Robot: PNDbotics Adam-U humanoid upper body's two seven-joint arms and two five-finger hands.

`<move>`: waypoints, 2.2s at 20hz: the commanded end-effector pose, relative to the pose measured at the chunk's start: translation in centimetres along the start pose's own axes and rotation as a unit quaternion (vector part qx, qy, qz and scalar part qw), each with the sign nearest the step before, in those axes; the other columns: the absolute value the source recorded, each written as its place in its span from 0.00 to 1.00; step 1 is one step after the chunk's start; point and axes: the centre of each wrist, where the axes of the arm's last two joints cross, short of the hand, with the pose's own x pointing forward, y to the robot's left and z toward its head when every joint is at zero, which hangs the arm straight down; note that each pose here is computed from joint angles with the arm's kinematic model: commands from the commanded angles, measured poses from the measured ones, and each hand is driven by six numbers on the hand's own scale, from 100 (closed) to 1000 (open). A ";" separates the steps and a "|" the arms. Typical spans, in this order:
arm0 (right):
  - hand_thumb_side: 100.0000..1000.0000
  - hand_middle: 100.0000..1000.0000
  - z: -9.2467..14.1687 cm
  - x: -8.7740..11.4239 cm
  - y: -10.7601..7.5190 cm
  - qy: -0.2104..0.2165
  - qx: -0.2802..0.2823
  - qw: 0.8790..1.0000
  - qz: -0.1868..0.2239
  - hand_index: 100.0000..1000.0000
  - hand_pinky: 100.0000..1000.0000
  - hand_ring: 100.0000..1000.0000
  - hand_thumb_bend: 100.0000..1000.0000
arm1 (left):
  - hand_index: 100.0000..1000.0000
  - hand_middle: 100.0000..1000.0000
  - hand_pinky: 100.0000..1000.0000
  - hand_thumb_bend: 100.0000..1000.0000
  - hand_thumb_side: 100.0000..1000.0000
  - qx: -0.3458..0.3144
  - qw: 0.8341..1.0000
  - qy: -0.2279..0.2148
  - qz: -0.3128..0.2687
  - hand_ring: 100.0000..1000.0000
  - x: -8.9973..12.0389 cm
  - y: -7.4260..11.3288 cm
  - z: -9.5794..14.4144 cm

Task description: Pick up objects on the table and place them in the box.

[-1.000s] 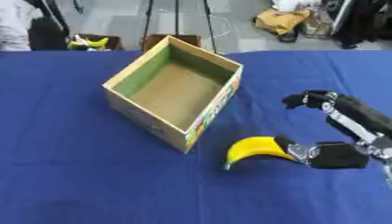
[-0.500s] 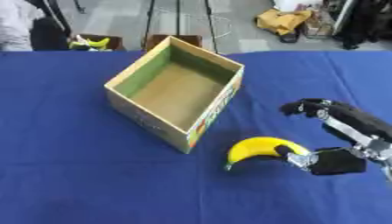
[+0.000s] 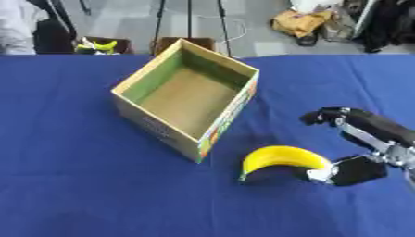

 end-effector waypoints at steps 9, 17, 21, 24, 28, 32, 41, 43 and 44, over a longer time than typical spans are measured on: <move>0.48 0.76 -0.5 -1.4 -2.3 0.007 0.013 0.997 0.072 0.84 0.75 0.84 0.28 | 0.41 0.23 0.05 0.00 1.00 -0.007 1.000 -0.007 -0.005 0.15 0.4 0.1 0.0; 0.48 0.75 -0.8 -1.7 -2.6 -0.004 0.039 0.994 0.103 0.81 0.74 0.83 0.26 | 0.41 0.23 0.05 0.00 1.00 -0.010 1.000 -0.006 -0.005 0.15 0.4 0.1 0.0; 0.47 0.74 -0.9 -1.7 -2.7 -0.007 0.048 0.992 0.117 0.81 0.73 0.83 0.27 | 0.41 0.23 0.05 0.00 1.00 -0.011 1.000 -0.006 -0.005 0.15 0.4 0.1 0.0; 0.46 0.73 -1.0 -1.6 -2.8 -0.013 0.050 0.990 0.128 0.79 0.73 0.82 0.26 | 0.41 0.23 0.05 0.00 1.00 -0.012 1.000 -0.007 -0.005 0.15 0.4 0.0 0.0; 0.46 0.70 -1.3 -1.3 -2.6 -0.020 0.047 0.990 0.134 0.76 0.72 0.81 0.28 | 0.41 0.23 0.05 0.00 1.00 -0.013 1.000 -0.007 -0.005 0.15 0.4 0.0 0.0; 0.46 0.67 -1.7 -1.1 -2.0 -0.025 0.052 0.989 0.134 0.75 0.72 0.79 0.30 | 0.41 0.23 0.05 0.00 1.00 -0.015 1.000 -0.007 -0.004 0.15 0.4 0.0 0.0; 0.46 0.63 -2.6 -1.1 -1.0 -0.027 0.064 0.991 0.117 0.73 0.71 0.78 0.28 | 0.41 0.23 0.05 0.00 1.00 -0.016 1.000 -0.006 -0.003 0.15 0.4 -0.1 0.0; 0.46 0.63 -2.8 -1.2 -0.8 -0.025 0.066 0.991 0.114 0.73 0.71 0.77 0.28 | 0.41 0.23 0.05 0.00 1.00 -0.017 1.000 -0.006 -0.003 0.15 0.4 -0.1 0.0; 0.46 0.63 -2.9 -1.3 -0.7 -0.024 0.066 0.991 0.113 0.73 0.71 0.77 0.28 | 0.41 0.23 0.05 0.00 1.00 -0.017 1.000 -0.006 -0.002 0.15 0.4 -0.1 0.0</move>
